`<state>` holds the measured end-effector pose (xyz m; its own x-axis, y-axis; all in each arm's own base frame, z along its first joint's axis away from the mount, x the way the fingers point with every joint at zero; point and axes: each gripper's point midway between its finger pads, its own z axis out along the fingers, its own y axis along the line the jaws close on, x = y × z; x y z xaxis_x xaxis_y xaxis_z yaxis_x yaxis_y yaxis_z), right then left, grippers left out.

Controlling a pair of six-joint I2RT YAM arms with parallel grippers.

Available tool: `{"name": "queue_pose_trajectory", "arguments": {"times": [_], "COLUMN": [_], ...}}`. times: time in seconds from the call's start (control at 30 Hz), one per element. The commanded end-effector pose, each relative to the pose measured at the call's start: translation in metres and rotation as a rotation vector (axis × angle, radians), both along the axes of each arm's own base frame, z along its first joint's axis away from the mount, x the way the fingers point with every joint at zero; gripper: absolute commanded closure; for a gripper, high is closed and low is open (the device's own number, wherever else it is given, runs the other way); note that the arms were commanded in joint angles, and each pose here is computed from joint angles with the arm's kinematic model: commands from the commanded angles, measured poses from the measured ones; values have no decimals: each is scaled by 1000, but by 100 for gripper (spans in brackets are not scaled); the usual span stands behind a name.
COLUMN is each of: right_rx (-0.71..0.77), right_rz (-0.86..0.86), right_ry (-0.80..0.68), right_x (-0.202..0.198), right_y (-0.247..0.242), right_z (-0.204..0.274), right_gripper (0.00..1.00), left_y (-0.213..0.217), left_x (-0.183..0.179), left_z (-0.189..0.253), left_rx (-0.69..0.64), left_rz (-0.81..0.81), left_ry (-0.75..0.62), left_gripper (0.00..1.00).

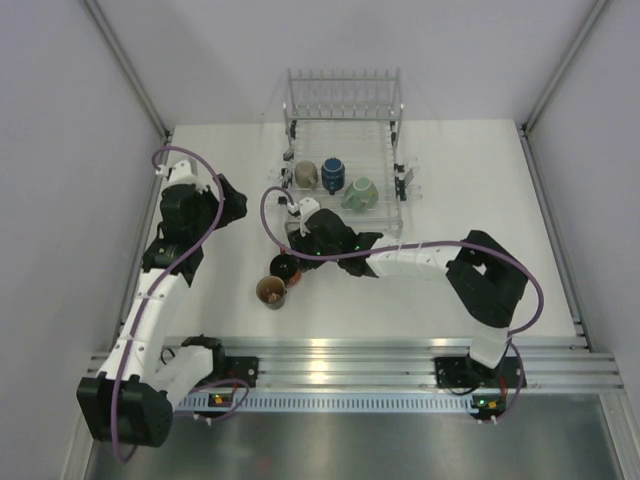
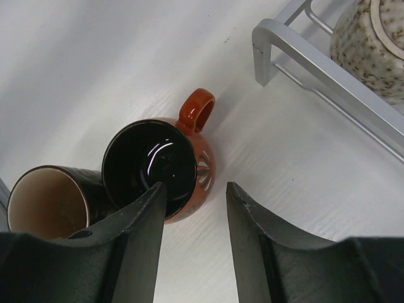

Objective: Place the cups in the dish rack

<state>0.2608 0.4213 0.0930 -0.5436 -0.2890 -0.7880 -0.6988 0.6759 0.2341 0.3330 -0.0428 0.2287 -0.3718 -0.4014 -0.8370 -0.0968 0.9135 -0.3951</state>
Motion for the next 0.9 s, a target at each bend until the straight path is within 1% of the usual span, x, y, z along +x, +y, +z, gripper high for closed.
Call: {"name": "queue_pose_trajectory", "arguments": {"times": [0.0,0.3,0.37,0.5,0.53,0.57,0.63,0.67,0.73,0.77,0.8,0.87], "right_rx": [19,-54,-109,-200,-219,-239,-259,-266,-281,-280,-288,-294], "right_rz": [32,16,7,-27,-34,-43,-66,-72,-91,-100,-115,-146], "right_ry": [-24,-26,-9,-25,-27,-29,-38,-39,-43,-48,-56,-73], "right_x": [-1,4,3,9,10,10,13,13,15,16,17,20], "right_y": [20,23,17,9,8,6,2,0,-4,-6,-9,-16], "right_z": [11,-9,-19,-31,-32,-35,-37,-38,-39,-36,-36,-31], "right_gripper": [57,57,58,61,63,70,76,84,92,97,100,100], "left_y": [-4,-4,-5,-5,-5,-5,-4,-5,-5,-5,-5,-6], "left_x": [-1,-1,-1,-1,0,-1,-1,0,0,0,1,2], "left_z": [9,7,7,7,8,9,9,9,10,8,8,9], "left_rx": [-24,-26,-27,-29,-29,-29,-27,-28,-29,-29,-29,-32], "left_rz": [-28,-33,-36,-39,-38,-39,-37,-38,-41,-39,-39,-44], "left_ry": [-37,-29,-29,-30,-32,-33,-33,-33,-35,-30,-32,-33], "left_gripper": [10,10,10,10,10,10,10,10,10,10,10,9]}}
